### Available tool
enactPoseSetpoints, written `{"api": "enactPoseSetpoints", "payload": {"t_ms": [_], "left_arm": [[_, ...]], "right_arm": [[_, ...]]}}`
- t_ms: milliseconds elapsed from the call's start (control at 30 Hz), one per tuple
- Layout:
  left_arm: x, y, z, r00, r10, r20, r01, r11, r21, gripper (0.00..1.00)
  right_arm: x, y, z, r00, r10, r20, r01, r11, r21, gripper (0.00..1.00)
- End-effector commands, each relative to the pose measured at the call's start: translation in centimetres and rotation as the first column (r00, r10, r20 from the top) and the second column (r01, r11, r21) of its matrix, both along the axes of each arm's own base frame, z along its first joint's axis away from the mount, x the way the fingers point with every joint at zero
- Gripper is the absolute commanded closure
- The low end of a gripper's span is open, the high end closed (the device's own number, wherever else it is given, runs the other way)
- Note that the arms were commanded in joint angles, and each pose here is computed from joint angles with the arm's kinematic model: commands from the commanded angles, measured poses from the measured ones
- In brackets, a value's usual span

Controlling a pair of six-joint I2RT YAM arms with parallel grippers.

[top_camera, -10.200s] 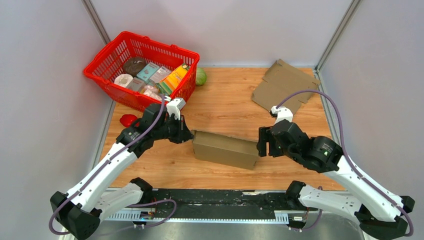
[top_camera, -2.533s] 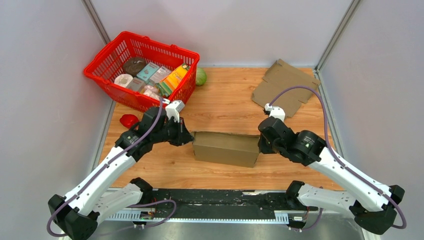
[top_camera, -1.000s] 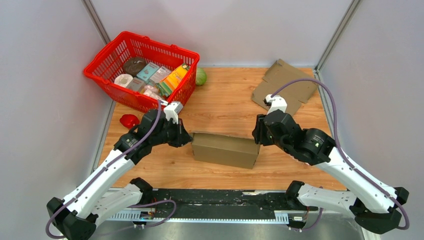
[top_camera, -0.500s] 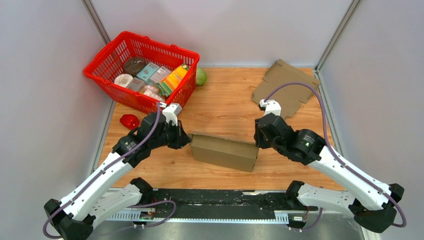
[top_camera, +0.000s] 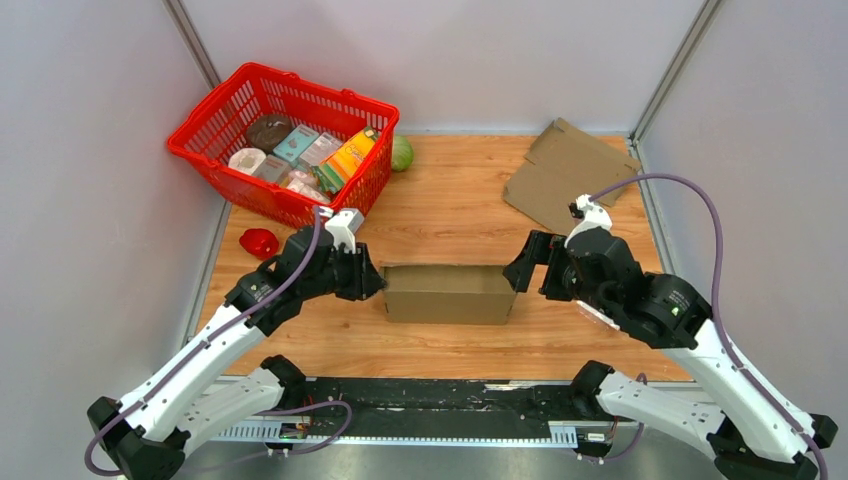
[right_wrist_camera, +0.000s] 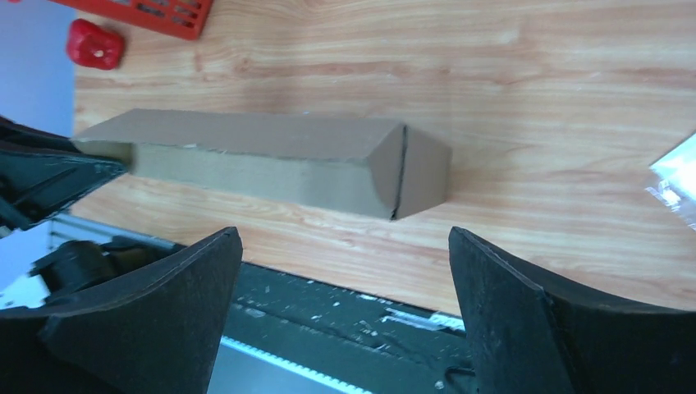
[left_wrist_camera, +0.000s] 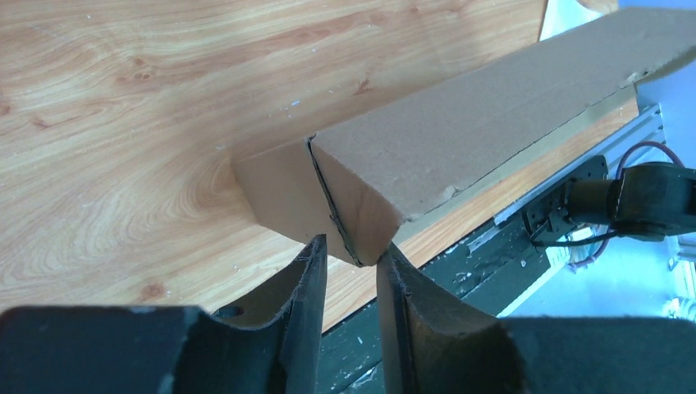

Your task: Fold the paper box

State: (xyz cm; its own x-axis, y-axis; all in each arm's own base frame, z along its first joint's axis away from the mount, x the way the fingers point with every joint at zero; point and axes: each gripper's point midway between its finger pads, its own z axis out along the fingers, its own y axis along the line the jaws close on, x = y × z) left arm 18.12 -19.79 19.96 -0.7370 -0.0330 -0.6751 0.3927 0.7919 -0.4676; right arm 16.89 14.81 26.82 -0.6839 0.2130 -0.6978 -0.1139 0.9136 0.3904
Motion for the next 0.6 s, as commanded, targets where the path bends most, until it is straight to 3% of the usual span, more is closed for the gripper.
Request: {"api": "enactPoseSetpoints", "payload": {"t_ms": [0, 100, 367, 567], "left_arm": [[-0.6, -0.6, 2.0, 0.999, -0.039, 0.015, 0.04, 0.998, -0.043, 0.62], [-0.9, -0.4, 2.7, 0.998, -0.057, 0.027, 0.058, 0.998, -0.04, 0.57], [-2.0, 0.3, 6.4, 0.995, -0.061, 0.08, 0.067, 0.995, -0.08, 0.44], [-0.6, -0.4, 6.6, 0.999, 0.007, -0.036, -0.01, 0.996, -0.094, 0.6]], "right_arm": [[-1.0, 2.4, 1.1, 0.996, 0.041, -0.073, -0.028, 0.984, 0.175, 0.0], [-0.4, 2.6, 0.8, 0.997, 0.05, -0.065, -0.039, 0.987, 0.156, 0.0], [1.5, 1.4, 1.3, 0.998, -0.012, -0.063, 0.023, 0.983, 0.18, 0.12], [2.2, 2.3, 0.5, 0.994, 0.008, -0.112, 0.018, 0.973, 0.23, 0.17]]}}
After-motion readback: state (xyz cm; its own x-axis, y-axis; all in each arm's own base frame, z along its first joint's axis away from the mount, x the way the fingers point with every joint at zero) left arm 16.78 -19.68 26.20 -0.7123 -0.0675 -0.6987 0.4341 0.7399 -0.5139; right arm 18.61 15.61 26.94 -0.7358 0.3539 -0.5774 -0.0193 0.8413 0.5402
